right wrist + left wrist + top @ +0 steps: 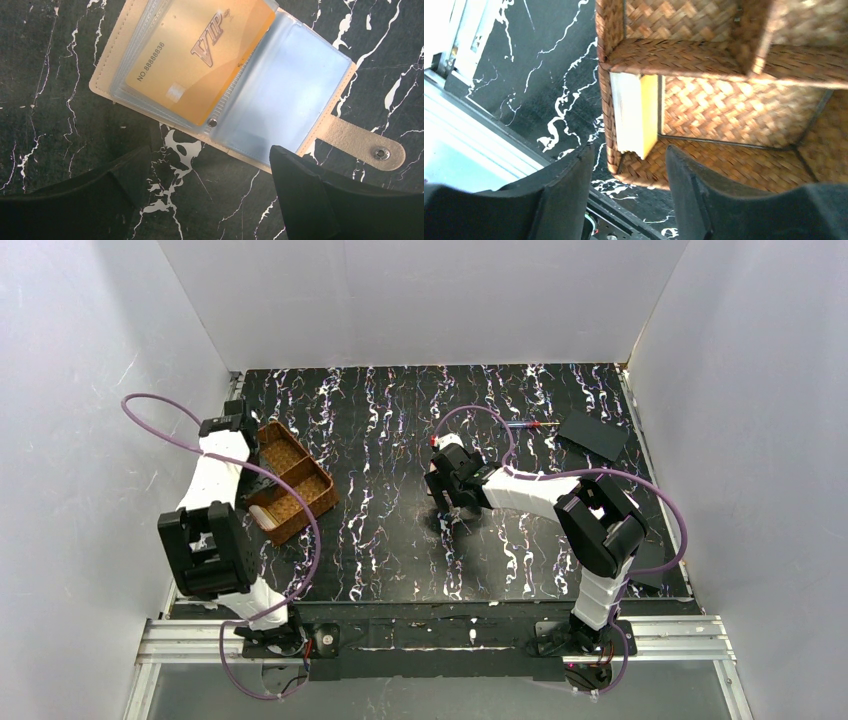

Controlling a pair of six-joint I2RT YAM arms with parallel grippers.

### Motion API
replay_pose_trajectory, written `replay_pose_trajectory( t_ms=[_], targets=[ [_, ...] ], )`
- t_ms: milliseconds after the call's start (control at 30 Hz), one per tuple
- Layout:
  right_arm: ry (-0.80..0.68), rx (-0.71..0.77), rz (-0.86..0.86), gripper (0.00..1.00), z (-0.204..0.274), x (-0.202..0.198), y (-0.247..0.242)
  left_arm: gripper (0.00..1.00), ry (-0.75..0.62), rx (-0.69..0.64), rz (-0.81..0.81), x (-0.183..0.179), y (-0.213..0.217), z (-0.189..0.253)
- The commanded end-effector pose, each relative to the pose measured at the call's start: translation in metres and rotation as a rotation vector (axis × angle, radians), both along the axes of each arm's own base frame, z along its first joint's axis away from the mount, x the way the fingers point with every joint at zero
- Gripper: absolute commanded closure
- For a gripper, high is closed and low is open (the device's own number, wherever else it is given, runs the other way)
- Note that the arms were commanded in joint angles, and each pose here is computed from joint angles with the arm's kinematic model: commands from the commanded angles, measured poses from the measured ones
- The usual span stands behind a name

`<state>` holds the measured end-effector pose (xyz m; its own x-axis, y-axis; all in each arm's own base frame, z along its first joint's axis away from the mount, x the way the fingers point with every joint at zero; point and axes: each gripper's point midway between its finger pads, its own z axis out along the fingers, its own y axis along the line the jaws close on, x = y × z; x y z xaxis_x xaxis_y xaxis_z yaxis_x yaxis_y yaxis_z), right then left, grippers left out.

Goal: Put the credit cards into the card holder
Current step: Move the storage box to the center of the board.

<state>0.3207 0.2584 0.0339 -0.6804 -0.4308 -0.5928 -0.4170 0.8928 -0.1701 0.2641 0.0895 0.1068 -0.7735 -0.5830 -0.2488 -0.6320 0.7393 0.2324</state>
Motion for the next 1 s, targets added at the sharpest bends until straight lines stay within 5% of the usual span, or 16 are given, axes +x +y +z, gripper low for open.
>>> replay_pose_trajectory(
  t_ms=[0,600,967],
  targets=[
    [0.051,-0.023,0.025,0.02,-0.013,-0.012,0.001,0.50,-0.166,-0.026,-0.012,0.017,-0.014,0.034],
    [0.059,-0.011,0.039,0.02,-0.014,-0.014,0.004,0.52,0.093,0.169,-0.018,0.013,-0.006,-0.004],
    [0.062,-0.006,0.043,0.02,-0.013,-0.015,0.005,0.40,0.206,0.210,-0.031,0.012,-0.005,-0.015]
  ],
)
